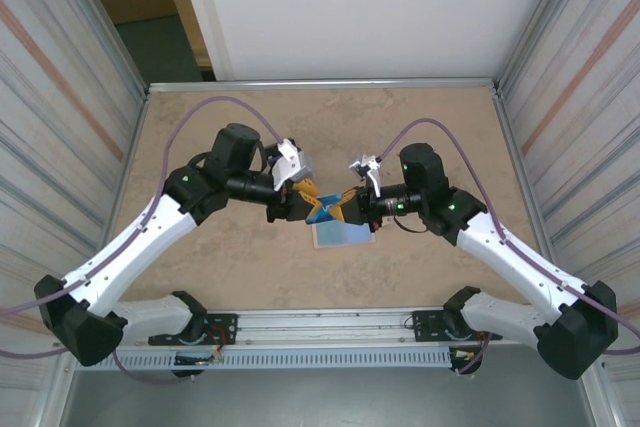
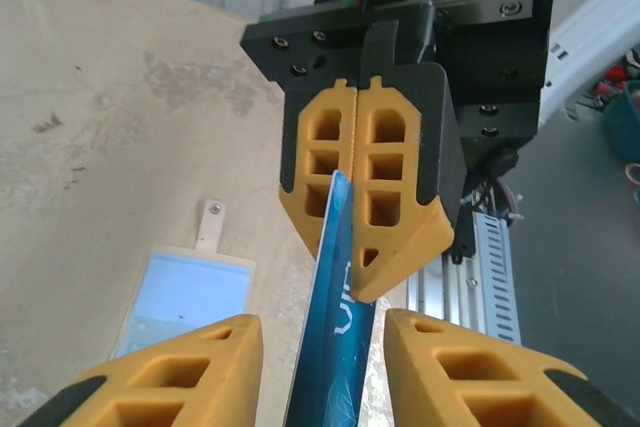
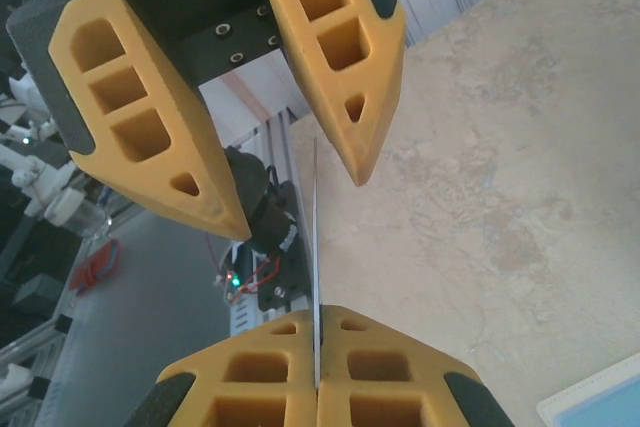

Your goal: Take the credit cards out of the card holder

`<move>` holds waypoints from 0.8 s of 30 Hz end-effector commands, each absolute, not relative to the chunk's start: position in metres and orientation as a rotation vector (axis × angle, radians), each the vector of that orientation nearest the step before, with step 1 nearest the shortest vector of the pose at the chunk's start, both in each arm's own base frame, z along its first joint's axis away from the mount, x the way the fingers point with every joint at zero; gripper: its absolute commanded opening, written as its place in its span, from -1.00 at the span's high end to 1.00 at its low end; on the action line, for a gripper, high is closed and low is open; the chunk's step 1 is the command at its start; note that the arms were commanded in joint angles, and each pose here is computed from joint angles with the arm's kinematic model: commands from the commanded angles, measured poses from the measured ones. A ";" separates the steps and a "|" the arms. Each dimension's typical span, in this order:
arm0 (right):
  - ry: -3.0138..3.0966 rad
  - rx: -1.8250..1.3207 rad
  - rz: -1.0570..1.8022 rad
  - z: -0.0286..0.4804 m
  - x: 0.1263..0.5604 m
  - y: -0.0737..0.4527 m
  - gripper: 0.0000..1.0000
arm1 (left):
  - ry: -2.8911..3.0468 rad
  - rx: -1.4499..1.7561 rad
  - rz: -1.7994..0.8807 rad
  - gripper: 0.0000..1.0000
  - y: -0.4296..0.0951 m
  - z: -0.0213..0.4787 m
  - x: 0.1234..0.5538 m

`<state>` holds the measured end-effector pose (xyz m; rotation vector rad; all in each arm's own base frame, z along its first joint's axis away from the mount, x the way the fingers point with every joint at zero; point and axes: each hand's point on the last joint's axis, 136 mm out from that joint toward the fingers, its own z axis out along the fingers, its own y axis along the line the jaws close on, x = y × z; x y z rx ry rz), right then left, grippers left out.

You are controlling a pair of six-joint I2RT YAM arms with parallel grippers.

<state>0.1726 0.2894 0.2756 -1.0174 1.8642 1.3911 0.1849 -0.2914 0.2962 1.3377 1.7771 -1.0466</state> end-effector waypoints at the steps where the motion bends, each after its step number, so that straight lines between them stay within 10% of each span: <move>1: 1.808 -1.086 1.412 0.289 0.165 0.294 1.00 | 1.746 1.416 -1.091 0.34 -0.293 0.300 0.173; 14: 1.833 -1.068 1.378 0.285 0.172 0.295 0.94 | 1.782 1.465 -1.077 1.00 -0.294 0.281 0.176; 24: 1.969 -0.830 1.052 0.266 0.219 0.273 -0.13 | 1.873 1.278 -0.638 1.00 -0.261 0.255 0.246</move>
